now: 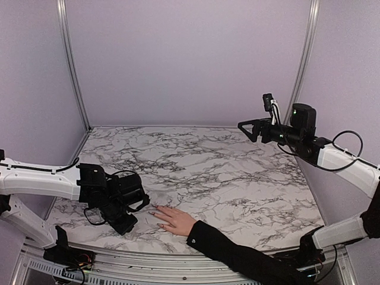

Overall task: Paint the nails
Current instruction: Pick up the nail polish bottle from the center of the board.

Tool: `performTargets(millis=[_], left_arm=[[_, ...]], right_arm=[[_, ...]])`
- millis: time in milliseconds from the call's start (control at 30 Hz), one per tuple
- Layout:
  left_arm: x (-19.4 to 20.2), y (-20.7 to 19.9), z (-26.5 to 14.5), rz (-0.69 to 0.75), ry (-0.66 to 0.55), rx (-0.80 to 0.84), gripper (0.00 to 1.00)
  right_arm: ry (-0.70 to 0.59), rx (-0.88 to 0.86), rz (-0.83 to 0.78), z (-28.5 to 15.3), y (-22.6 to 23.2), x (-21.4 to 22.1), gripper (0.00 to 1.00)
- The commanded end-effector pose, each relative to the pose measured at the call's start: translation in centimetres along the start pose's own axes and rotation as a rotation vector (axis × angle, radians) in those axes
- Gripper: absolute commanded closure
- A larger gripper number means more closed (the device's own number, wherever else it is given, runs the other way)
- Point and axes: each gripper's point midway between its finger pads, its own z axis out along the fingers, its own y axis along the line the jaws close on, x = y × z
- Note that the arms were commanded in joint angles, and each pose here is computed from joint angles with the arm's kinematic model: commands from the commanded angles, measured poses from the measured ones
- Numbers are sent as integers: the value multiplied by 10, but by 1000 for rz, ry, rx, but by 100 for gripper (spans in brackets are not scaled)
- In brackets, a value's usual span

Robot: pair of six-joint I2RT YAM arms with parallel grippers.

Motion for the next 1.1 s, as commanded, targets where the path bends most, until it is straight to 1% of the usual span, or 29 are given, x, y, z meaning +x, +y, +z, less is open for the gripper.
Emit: performTargets(millis=[0, 67, 200, 500, 600, 733, 867, 1067], left_arm=[[-37, -21, -47, 66, -163, 102, 100], [-49, -27, -67, 103, -224, 130, 100], [-64, -45, -103, 243, -320, 216, 100], [-92, -86, -162, 543, -563, 380, 100], [-100, -95, -176, 586, -634, 421, 100], [-104, -106, -188, 643, -691, 466, 100], [-108, -113, -197, 686, -733, 497, 100], [-114, -120, -208, 711, -783, 522, 100]], right_arm=[[17, -180, 35, 7, 28, 2, 1], [29, -255, 63, 8, 39, 5, 2], [68, -427, 19, 4, 74, 18, 1], [275, -701, -81, 3, 177, 87, 2], [324, -795, -106, -4, 212, 108, 3], [370, -900, -133, -16, 247, 133, 6], [400, -961, -164, -22, 266, 149, 10], [420, -1030, -195, -29, 286, 162, 14]])
